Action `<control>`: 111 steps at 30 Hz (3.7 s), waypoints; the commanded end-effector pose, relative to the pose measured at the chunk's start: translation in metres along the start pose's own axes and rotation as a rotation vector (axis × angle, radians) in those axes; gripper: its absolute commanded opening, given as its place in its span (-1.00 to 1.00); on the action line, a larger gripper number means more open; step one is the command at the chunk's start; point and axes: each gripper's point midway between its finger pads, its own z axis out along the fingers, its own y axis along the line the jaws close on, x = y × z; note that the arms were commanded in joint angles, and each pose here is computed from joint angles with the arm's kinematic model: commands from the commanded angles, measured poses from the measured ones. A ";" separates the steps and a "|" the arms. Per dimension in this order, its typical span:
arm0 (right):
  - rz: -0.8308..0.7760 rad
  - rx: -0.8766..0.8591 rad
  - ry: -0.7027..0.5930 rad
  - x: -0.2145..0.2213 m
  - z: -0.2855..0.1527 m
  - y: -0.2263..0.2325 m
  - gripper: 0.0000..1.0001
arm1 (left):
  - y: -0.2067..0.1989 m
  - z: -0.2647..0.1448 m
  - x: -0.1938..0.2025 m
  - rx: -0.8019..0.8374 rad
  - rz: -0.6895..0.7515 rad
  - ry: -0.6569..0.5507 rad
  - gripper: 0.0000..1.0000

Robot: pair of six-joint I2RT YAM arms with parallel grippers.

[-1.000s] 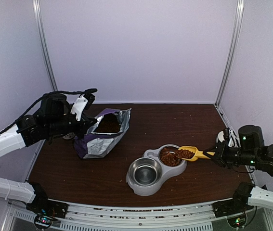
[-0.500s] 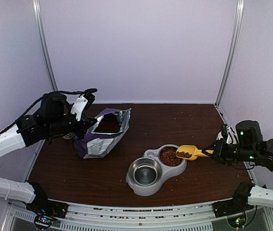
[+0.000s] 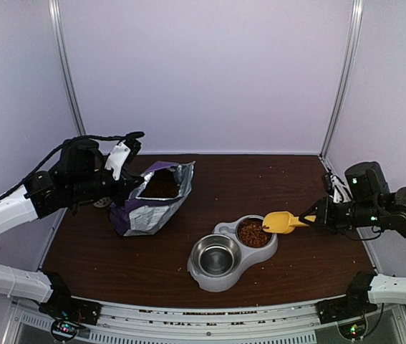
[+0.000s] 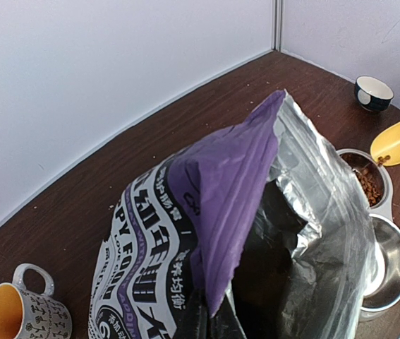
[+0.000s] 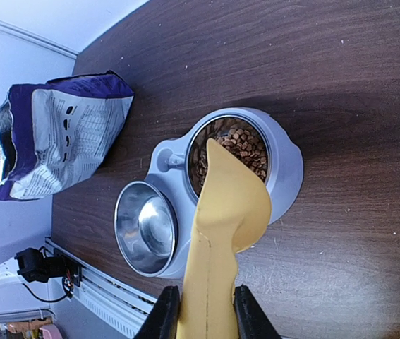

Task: Serve the pet food
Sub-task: Place the pet food in the pet food bowl, then collect the pet food from the pet food bag.

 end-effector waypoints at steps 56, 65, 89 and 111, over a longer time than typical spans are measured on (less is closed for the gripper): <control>-0.477 -0.517 -0.120 -0.017 -0.034 0.254 -1.00 | -0.007 -0.026 -0.025 0.055 -0.013 -0.117 -1.00; -0.635 -0.225 -0.013 -0.003 0.041 0.248 -1.00 | -0.013 -0.025 -0.024 0.088 -0.001 -0.123 -1.00; -0.699 0.296 0.122 0.016 0.236 0.192 -1.00 | -0.043 0.001 -0.007 0.203 0.017 -0.049 -1.00; -0.738 0.342 -0.111 -0.036 0.205 0.202 -1.00 | -0.046 0.007 -0.005 0.214 0.017 -0.032 -1.00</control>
